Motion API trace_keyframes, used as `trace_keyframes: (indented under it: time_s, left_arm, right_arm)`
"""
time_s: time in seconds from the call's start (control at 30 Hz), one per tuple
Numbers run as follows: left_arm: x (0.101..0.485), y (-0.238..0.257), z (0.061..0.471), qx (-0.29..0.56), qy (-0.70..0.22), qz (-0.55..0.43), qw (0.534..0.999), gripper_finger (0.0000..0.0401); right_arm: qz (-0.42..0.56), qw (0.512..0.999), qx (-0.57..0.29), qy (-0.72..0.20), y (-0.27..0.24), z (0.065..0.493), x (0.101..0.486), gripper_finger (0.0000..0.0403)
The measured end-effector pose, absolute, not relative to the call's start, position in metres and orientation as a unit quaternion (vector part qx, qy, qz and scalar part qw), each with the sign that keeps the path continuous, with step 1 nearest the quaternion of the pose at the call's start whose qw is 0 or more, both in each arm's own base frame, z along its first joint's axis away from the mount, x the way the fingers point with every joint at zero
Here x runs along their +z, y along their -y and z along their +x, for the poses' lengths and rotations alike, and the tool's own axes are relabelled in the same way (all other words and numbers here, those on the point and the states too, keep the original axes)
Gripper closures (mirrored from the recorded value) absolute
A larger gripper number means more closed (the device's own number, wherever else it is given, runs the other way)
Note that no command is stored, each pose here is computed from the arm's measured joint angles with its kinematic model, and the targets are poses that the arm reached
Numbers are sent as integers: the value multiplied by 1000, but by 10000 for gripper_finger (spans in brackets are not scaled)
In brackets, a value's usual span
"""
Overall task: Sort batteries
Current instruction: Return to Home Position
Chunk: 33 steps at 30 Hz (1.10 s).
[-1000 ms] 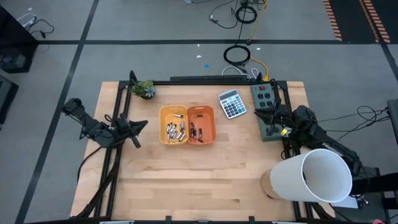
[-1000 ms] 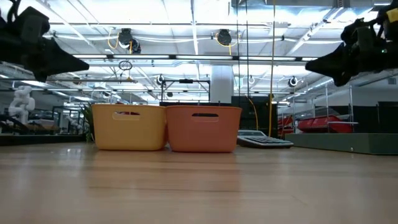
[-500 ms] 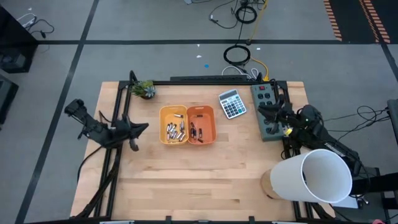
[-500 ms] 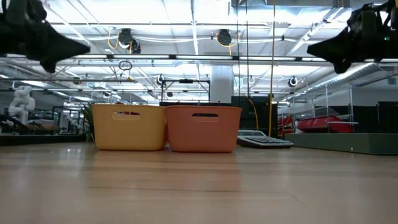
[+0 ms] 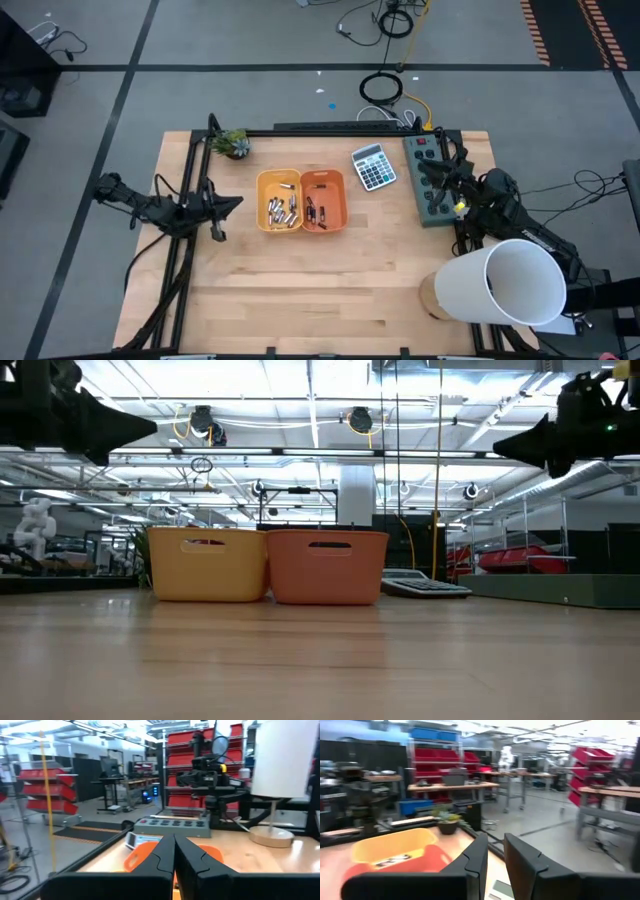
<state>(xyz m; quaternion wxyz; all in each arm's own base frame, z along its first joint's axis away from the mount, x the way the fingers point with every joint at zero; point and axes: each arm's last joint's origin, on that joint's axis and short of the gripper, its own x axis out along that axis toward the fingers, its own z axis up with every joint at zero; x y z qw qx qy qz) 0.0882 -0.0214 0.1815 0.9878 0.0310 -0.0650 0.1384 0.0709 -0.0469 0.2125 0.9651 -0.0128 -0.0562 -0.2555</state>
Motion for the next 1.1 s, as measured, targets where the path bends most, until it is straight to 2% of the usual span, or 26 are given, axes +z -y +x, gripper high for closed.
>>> trace_keyframes:
  time_s: [0.1,0.67,1.1]
  left_arm:
    - [181,19,89,149,63,32,986,393]
    - [180,19,89,149,60,34,986,393]
    - [180,19,89,149,60,35,986,392]
  right_arm:
    - [-5,959,-280,54,48,70,212,348]
    - [5,960,-277,48,48,71,210,348]
    - [11,989,-141,46,27,81,210,348]
